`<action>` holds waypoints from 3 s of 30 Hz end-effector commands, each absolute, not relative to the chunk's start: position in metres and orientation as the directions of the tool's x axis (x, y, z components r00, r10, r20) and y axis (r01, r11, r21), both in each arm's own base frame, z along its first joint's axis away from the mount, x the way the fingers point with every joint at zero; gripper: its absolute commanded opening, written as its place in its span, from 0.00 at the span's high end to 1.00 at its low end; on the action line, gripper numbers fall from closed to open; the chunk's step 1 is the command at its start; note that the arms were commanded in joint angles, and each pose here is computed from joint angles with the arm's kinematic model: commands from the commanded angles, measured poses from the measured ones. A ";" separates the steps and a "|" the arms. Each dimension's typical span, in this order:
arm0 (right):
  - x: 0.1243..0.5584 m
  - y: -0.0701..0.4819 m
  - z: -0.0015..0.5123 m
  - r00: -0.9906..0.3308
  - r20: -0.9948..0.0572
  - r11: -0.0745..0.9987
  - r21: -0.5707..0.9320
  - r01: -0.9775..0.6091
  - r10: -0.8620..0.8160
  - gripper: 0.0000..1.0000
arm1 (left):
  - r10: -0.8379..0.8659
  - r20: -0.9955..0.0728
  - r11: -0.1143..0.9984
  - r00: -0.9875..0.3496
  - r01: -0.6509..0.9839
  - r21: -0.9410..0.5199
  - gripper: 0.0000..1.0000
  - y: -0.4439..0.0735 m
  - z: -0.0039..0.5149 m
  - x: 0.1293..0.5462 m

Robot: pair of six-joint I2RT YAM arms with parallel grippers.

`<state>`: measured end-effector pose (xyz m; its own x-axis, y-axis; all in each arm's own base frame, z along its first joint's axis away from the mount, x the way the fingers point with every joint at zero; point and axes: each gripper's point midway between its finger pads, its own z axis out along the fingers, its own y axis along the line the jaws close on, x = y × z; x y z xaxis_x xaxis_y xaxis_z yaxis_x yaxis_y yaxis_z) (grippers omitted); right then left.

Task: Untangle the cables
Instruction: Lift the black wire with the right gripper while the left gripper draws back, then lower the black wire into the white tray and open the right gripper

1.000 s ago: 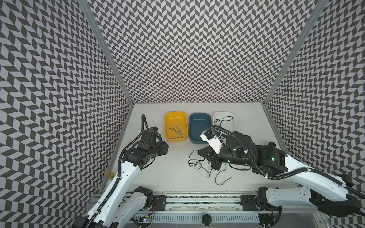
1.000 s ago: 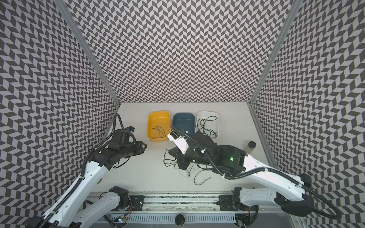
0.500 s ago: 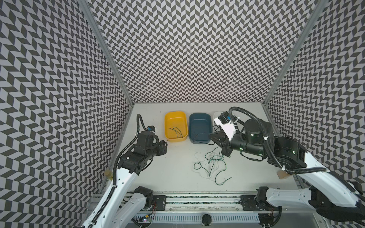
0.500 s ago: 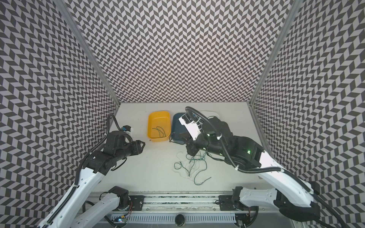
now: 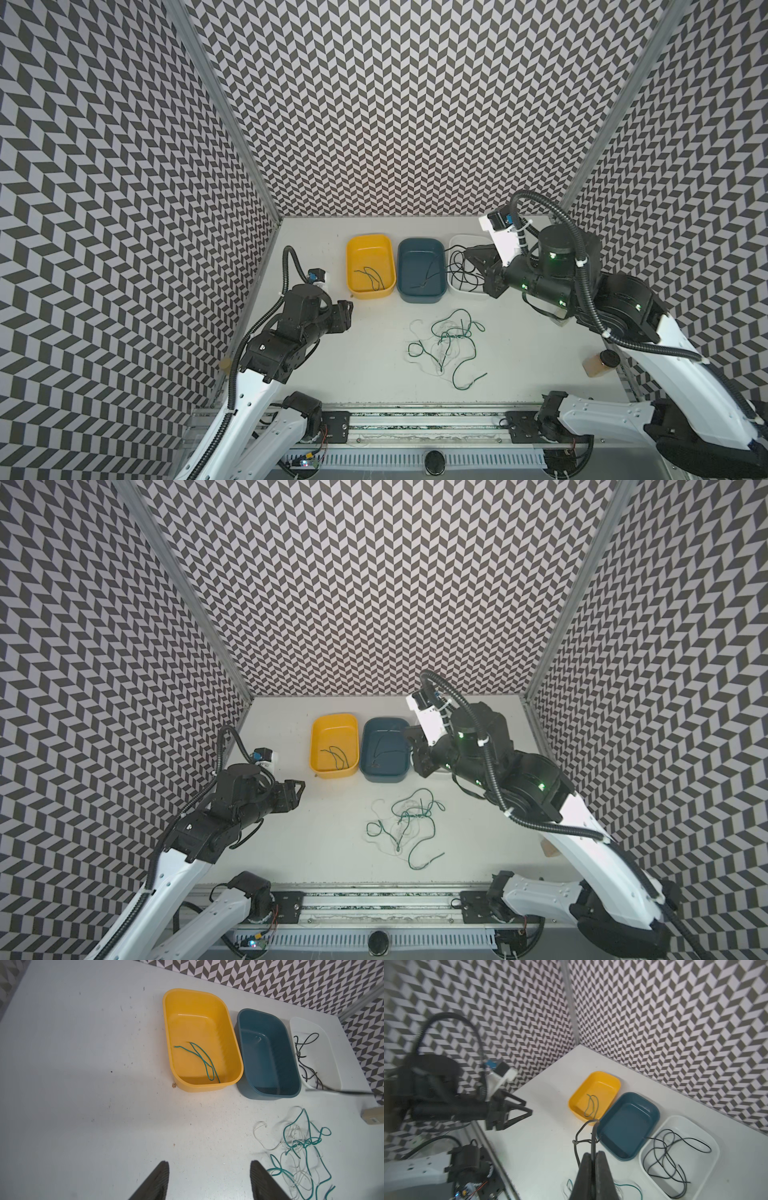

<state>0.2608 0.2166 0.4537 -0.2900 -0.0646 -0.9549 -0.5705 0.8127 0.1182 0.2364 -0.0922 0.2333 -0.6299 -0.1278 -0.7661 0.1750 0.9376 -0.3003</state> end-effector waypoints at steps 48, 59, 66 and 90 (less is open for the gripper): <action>0.515 0.099 0.094 -0.705 -0.605 0.925 0.312 0.217 0.369 1.00 | -0.112 -0.813 0.949 -0.571 0.180 -0.258 0.00 -0.091 0.231 0.235; 0.520 0.077 0.058 -0.743 -0.556 0.927 0.240 0.287 0.373 1.00 | -0.106 -0.807 0.951 -0.581 0.178 -0.253 0.00 -0.092 0.228 0.237; 0.521 0.078 0.067 -0.732 -0.564 0.924 0.262 0.279 0.382 1.00 | -0.103 -0.805 0.952 -0.584 0.177 -0.251 0.00 -0.092 0.227 0.237; 0.494 0.079 0.165 -0.616 -0.640 0.883 0.405 0.238 0.459 0.66 | -0.104 -0.805 0.950 -0.584 0.181 -0.253 0.00 -0.093 0.227 0.237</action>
